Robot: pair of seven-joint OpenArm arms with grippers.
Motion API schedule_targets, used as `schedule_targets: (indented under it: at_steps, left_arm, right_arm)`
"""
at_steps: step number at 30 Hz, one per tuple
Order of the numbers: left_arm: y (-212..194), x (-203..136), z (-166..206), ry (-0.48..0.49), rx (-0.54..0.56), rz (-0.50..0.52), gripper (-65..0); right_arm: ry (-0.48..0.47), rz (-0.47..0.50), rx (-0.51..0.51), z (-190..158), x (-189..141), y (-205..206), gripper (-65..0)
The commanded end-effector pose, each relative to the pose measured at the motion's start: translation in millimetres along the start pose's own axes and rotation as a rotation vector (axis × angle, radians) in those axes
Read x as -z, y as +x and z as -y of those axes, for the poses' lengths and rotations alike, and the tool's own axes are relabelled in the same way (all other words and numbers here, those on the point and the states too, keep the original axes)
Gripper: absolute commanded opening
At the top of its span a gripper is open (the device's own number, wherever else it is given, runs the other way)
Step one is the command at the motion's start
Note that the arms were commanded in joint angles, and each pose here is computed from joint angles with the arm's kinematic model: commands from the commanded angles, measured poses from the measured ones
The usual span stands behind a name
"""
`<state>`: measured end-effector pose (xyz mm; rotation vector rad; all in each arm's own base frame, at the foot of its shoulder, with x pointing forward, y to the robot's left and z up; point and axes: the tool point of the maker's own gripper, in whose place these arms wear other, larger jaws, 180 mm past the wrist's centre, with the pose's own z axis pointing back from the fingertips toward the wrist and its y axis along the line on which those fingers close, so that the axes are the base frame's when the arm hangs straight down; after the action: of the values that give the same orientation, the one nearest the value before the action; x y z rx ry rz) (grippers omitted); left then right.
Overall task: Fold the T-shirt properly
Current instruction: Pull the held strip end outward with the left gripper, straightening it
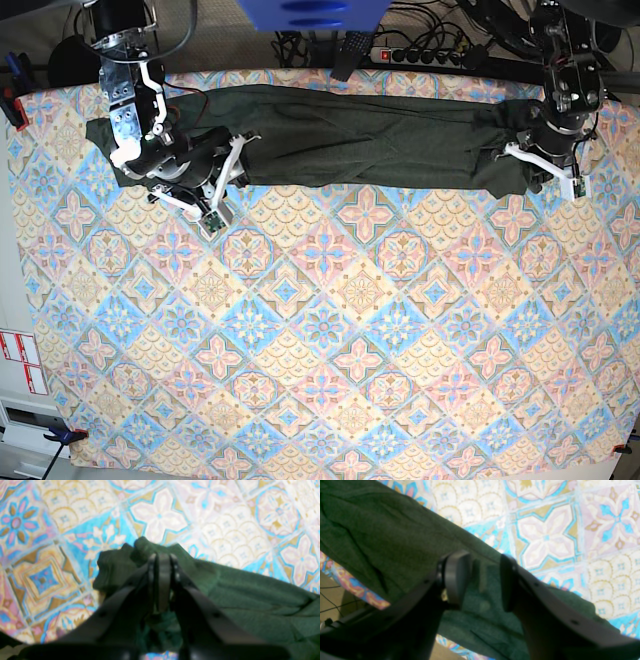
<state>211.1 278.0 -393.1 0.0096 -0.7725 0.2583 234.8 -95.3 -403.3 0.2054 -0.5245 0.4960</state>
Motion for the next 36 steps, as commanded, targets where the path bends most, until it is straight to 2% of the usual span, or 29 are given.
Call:
schedule_targets:
  at_steps: [1, 12, 14, 16, 20, 22, 26, 36]
  left_arm:
    - [11.1, -1.8, -4.1, 0.006, 0.009, 0.043, -65.0]
    - [-27.2, 2.0, -20.1, 0.039, -0.002, -0.062, -65.0]
    - [-25.2, -0.5, -20.5, 0.039, 0.004, -0.057, -59.9]
    - [-17.6, -2.8, -24.4, 0.046, 0.025, -0.043, -50.6]
    - [-12.2, -6.0, -37.4, 0.062, 0.071, -0.053, -27.8]
    - [-12.1, -6.7, -42.5, 0.065, 0.098, -0.093, -16.6]
    - [-2.1, -3.1, -40.6, 0.021, 0.088, -0.164, -1.6]
    - [6.2, 14.3, -61.1, -0.048, 0.015, -0.238, -3.2]
  right_arm:
    - [-0.002, 0.042, -0.012, 1.9, -4.4, 12.1, -42.9]
    - [-0.002, 0.042, -0.013, 1.8, -4.7, 12.2, -42.9]
    - [-0.002, 0.042, -0.013, 1.8, -4.7, 12.2, -42.9]
    - [-0.002, 0.040, -0.013, 1.8, -4.6, 12.0, -42.9]
    - [-0.002, 0.040, -0.013, 1.8, -4.6, 12.0, -42.9]
    - [-0.002, 0.040, -0.013, 1.8, -4.6, 12.0, -42.9]
    - [-0.002, 0.040, -0.013, 1.8, -4.6, 12.0, -42.9]
    - [-0.001, 0.039, -0.012, 1.6, -4.6, 11.3, -42.9]
